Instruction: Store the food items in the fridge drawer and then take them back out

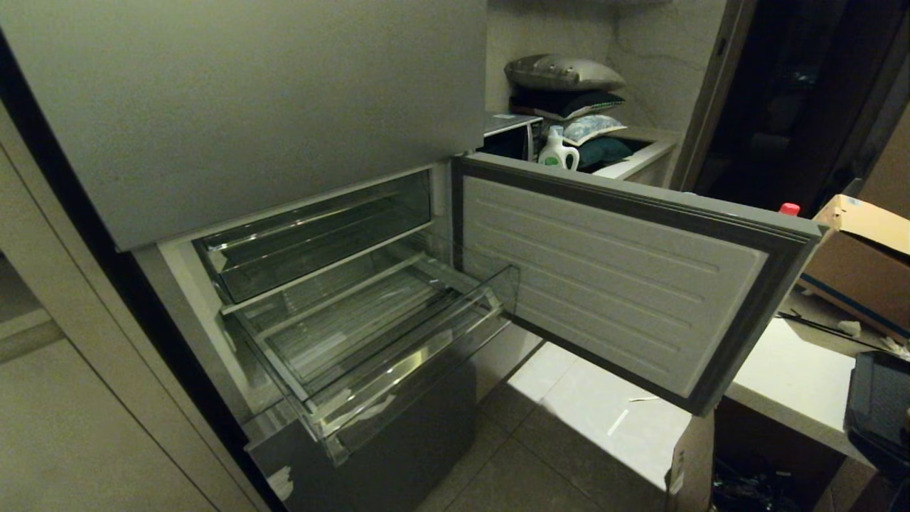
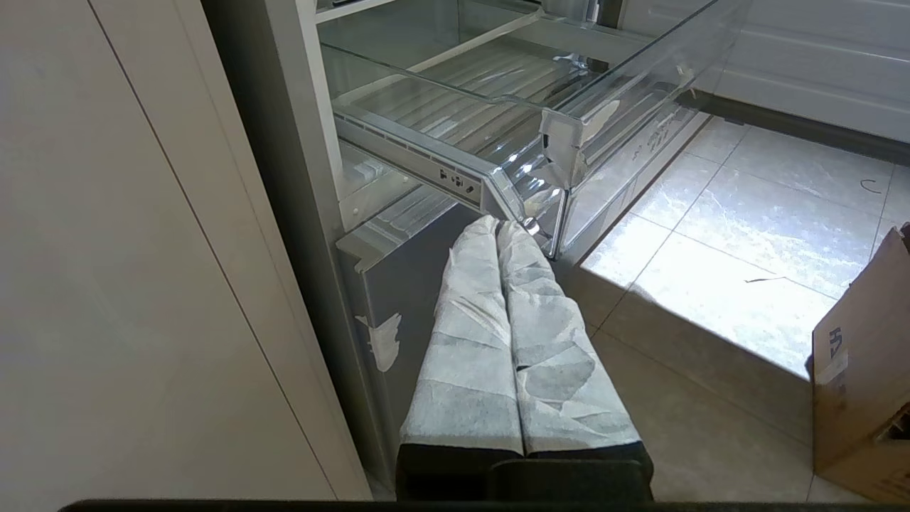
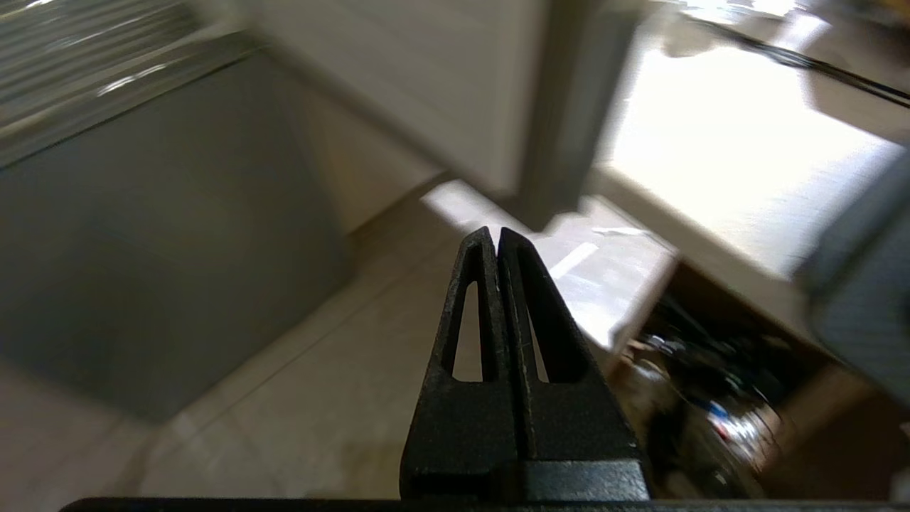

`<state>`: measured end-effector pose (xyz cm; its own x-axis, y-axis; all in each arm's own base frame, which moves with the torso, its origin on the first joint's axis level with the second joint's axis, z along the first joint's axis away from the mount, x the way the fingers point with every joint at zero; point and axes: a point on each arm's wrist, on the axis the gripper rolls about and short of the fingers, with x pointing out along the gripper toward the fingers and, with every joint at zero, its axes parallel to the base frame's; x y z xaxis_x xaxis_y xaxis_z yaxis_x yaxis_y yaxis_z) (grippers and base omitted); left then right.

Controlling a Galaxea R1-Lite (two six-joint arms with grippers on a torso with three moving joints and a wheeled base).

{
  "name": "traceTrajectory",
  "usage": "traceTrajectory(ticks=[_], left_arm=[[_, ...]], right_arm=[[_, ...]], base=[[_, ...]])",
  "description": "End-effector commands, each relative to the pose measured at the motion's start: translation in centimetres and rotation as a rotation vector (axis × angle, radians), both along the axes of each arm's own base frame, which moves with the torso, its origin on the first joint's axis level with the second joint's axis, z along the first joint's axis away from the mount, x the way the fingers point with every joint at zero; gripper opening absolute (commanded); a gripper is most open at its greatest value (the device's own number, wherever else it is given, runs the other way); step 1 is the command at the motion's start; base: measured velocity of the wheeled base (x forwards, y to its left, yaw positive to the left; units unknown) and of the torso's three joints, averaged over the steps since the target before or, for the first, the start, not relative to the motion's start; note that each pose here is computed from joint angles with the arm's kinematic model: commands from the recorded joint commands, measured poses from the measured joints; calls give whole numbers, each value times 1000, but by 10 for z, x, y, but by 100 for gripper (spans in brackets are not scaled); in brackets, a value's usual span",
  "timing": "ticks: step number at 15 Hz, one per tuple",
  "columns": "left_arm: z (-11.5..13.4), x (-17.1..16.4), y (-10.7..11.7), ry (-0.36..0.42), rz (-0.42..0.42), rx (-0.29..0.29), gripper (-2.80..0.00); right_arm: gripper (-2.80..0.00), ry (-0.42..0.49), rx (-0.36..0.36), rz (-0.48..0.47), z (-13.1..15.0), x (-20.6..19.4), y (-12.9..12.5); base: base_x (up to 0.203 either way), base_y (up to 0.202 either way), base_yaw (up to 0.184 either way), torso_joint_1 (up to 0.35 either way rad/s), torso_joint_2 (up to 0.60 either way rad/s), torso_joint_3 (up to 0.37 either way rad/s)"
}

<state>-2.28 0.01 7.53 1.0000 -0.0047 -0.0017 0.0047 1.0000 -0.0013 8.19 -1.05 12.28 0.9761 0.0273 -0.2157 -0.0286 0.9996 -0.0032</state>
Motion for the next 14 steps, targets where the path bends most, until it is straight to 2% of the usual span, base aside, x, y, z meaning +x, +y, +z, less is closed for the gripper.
traceTrajectory(ticks=[1,3,4,5,7,8,10,12,14], left_arm=[[0,0,0,1,-1,0,-280],[0,0,0,1,0,0,-280],[0,0,0,1,0,0,-280],[0,0,0,1,0,0,-280],[0,0,0,1,0,0,-280],[0,0,0,1,0,0,-280],[0,0,0,1,0,-2,-280],[0,0,0,0,0,-2,-280],[0,0,0,1,0,0,-280]], right_arm=[[-280,-105,-19,105,-8,-43,13],[-280,-168,-27,118,-16,-67,14],[-280,-187,-32,90,-21,-75,13],[-280,-164,-34,58,-28,-79,11],[-280,3,-55,47,-44,-82,10],[-280,38,-84,56,-45,-83,10],[-280,37,-88,55,-44,-83,10],[-280,17,-85,-24,-45,-85,11],[-280,-29,-79,-36,-44,-85,11]], base=[[0,0,0,0,0,0],[0,0,0,0,0,0],[0,0,0,0,0,0],[0,0,0,0,0,0],[0,0,0,0,0,0],[0,0,0,0,0,0],[0,0,0,0,0,0],[0,0,0,0,0,0],[0,0,0,0,0,0]])
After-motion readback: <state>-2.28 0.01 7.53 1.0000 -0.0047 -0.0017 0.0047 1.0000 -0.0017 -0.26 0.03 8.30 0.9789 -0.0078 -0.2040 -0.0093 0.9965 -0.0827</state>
